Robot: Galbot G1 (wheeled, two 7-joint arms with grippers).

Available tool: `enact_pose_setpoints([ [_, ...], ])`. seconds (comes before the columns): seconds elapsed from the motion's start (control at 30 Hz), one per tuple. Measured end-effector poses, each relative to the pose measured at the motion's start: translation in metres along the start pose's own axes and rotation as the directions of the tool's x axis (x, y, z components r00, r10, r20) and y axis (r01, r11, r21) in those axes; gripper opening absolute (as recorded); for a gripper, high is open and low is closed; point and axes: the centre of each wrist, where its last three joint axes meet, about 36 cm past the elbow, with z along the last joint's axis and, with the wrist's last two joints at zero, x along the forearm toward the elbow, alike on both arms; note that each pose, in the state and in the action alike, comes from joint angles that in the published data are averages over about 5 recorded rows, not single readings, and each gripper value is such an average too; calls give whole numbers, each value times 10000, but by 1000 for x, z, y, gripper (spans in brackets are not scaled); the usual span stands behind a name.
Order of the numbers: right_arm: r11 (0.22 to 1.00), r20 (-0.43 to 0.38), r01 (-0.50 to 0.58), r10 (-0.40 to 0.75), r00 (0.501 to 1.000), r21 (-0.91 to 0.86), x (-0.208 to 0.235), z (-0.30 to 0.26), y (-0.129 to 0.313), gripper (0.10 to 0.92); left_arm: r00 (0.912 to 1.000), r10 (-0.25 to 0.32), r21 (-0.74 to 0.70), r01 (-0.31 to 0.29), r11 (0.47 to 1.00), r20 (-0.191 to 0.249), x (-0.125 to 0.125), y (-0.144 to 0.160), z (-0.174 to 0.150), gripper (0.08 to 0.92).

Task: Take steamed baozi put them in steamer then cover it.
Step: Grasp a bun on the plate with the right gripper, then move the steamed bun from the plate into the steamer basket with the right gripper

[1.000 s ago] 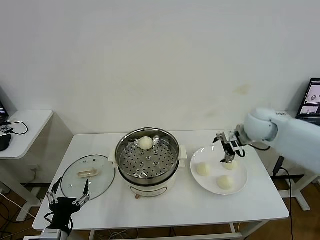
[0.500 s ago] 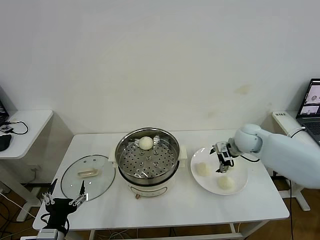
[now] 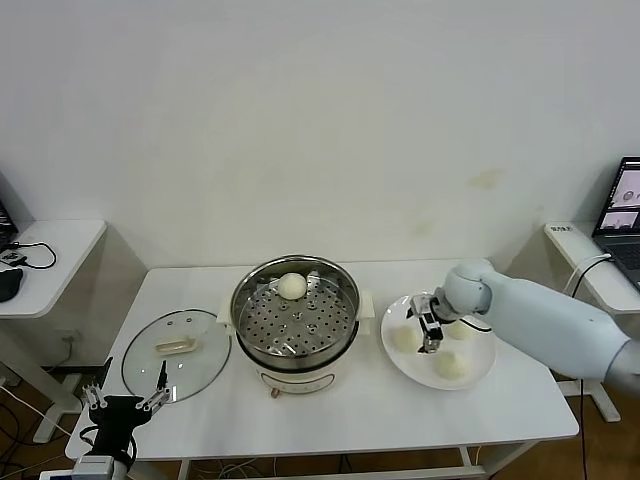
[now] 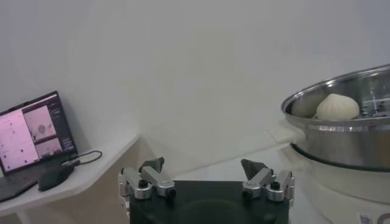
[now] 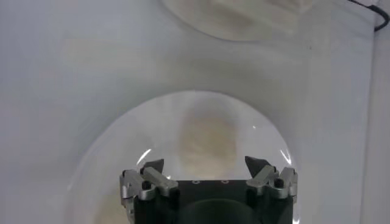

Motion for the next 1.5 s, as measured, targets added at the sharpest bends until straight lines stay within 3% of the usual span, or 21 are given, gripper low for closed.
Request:
enact_pose_setpoints([
  [0.23,9998,-69,158,-159,9999,-98,-14,-2,-1,796,10000,12,1,-12,10000,-38,0,0,1,823],
  [0.47,9997,-71,155,-156,9999,-197,-20,-4,-5,706,10000,0,19,0,10000,-55,0,0,1,823],
  [0.83,9995,-132,234,-237,9996,-224,-5,-1,-12,637,10000,-40,3,40,10000,-40,0,1,1,823],
  [1.13,9996,-66,-80,79,9999,-273,49,3,-26,635,10000,29,9,-29,10000,45,-2,1,-1,823],
  [1.5,9926,153,-1216,1217,9925,-40,159,-16,-60,638,9993,238,-10,-238,9997,275,-4,-2,-8,823],
])
